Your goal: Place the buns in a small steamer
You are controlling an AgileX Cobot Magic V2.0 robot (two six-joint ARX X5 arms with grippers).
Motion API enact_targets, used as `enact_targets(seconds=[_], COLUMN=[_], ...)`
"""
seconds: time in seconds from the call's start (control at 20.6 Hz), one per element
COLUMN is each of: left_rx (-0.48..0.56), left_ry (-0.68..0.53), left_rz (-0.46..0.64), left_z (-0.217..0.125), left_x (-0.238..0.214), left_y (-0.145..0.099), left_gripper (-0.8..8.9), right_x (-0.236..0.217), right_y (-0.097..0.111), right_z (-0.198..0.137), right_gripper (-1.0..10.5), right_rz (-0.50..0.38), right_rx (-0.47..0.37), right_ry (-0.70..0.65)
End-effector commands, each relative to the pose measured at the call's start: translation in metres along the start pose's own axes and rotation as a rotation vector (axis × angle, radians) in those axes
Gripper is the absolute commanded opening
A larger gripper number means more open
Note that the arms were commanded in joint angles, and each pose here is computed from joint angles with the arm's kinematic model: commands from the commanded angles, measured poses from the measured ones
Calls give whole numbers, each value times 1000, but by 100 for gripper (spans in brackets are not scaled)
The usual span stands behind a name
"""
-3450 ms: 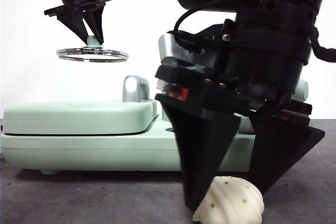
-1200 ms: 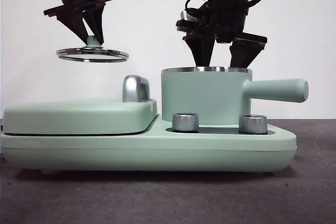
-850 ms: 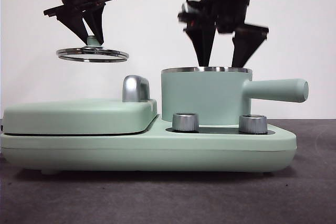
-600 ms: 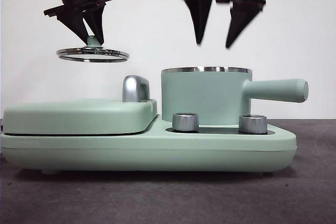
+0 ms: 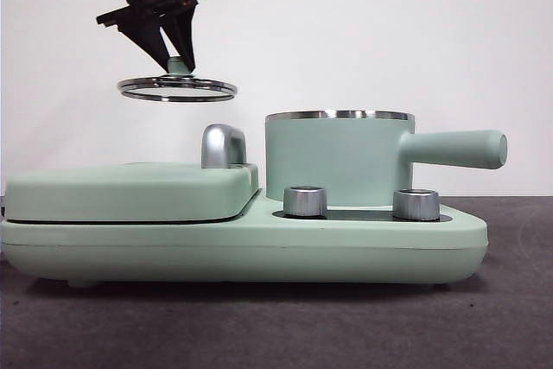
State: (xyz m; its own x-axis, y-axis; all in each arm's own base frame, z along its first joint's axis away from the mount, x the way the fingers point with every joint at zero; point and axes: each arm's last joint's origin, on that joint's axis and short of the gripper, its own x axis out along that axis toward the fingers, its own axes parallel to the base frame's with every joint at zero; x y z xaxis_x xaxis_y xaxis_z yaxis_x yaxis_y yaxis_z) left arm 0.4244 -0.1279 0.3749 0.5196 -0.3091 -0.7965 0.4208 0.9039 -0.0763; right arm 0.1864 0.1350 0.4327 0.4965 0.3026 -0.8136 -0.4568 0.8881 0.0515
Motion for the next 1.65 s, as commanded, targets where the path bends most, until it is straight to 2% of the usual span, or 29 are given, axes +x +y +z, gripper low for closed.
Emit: enact_targets(seconds=[0.05, 0.15, 0.29, 0.49, 0.63, 0.78, 1.02, 1.16, 1.65], left_rx=[23, 44, 84, 145, 195, 242, 307, 329, 344], left_ry=[-58, -56, -52, -46, -42, -37, -31, -28, -6], left_rz=[-15, -34, -66, -115, -155, -193, -244, -262, -268], left_z=[7, 8, 8, 6, 3, -1, -9, -12, -15], left_x=[-10, -8, -6, -4, -4, -5, -7, -8, -1], left_y=[-14, -27, -49, -84, -112, -139, -174, -186, -193], left_gripper=[49, 49, 49, 49, 49, 49, 49, 48, 18], right_x=[-18, -31, -46, -60, -65, -62, -55, -57, -59], right_y=[2, 0, -11, -31, -41, -44, -44, -42, -40], right_z=[-43, -79, -128, -185, -215, -234, -243, -239, -237], right_gripper=[339, 339, 339, 339, 339, 339, 338, 338, 338], right_rz=[11, 25, -20, -59, 26, 118, 188, 222, 281], right_rx=[-2, -2, 54, 84, 121, 105, 89, 88, 78], right_ry=[62, 45, -24, -167, -363, -458, -442, -475, -495])
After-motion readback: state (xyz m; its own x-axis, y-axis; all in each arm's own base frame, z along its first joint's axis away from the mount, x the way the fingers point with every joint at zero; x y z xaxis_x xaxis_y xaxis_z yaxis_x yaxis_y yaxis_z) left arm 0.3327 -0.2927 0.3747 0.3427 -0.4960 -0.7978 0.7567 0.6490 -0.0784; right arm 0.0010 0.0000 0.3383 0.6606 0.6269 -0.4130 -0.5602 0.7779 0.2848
